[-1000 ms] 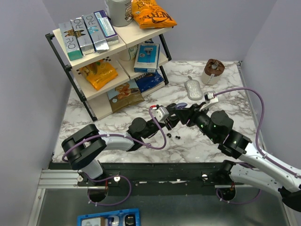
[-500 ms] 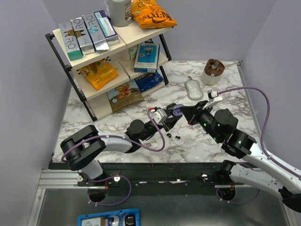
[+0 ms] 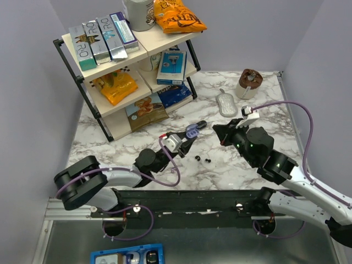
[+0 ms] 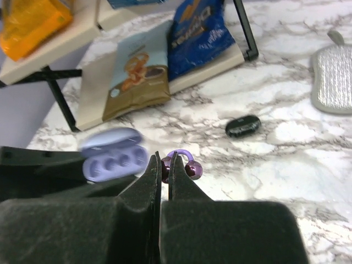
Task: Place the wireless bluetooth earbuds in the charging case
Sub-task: Place the earbud at the center of the board.
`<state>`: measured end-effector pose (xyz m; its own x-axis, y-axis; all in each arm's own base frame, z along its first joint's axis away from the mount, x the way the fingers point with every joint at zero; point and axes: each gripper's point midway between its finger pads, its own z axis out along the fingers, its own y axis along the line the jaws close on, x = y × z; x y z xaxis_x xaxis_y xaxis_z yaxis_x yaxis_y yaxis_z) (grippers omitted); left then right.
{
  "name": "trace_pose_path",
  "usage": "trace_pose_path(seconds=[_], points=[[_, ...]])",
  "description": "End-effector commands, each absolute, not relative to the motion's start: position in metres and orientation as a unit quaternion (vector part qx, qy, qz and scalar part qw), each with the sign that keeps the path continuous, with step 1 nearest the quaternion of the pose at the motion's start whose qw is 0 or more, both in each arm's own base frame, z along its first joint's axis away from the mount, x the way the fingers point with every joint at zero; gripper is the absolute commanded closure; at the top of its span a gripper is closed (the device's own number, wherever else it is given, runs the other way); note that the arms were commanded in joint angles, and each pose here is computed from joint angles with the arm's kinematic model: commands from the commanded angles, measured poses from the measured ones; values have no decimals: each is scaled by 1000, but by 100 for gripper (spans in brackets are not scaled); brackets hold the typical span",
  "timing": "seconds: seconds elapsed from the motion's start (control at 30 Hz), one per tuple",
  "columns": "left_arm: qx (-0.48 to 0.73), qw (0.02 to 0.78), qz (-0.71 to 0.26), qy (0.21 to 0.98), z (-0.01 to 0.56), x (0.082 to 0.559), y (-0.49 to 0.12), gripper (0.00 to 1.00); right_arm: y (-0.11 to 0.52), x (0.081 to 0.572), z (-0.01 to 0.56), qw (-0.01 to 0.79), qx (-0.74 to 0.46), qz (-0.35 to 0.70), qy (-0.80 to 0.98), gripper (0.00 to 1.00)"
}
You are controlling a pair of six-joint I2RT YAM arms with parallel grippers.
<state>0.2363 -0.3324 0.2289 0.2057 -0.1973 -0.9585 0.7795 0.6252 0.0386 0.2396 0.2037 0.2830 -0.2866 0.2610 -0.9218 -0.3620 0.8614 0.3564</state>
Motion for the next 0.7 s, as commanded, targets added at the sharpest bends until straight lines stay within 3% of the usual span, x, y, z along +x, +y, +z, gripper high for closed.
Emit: trace_pose_path(seconds=[0.0,0.17,0.43,0.67], points=[[99,845,-307,426,317,228,-238,100,201,248,216,541,-31,204,815,99],[122,831,-272,470,292,219,-216,100,233,257,174,481,-36,210,851,99],[119,841,-261,459,299,201,-197,100,260,275,106,397,10,177,900,99],[125,835,-281,457,294,191,-202,100,265,281,71,374,-4,143,916,99]])
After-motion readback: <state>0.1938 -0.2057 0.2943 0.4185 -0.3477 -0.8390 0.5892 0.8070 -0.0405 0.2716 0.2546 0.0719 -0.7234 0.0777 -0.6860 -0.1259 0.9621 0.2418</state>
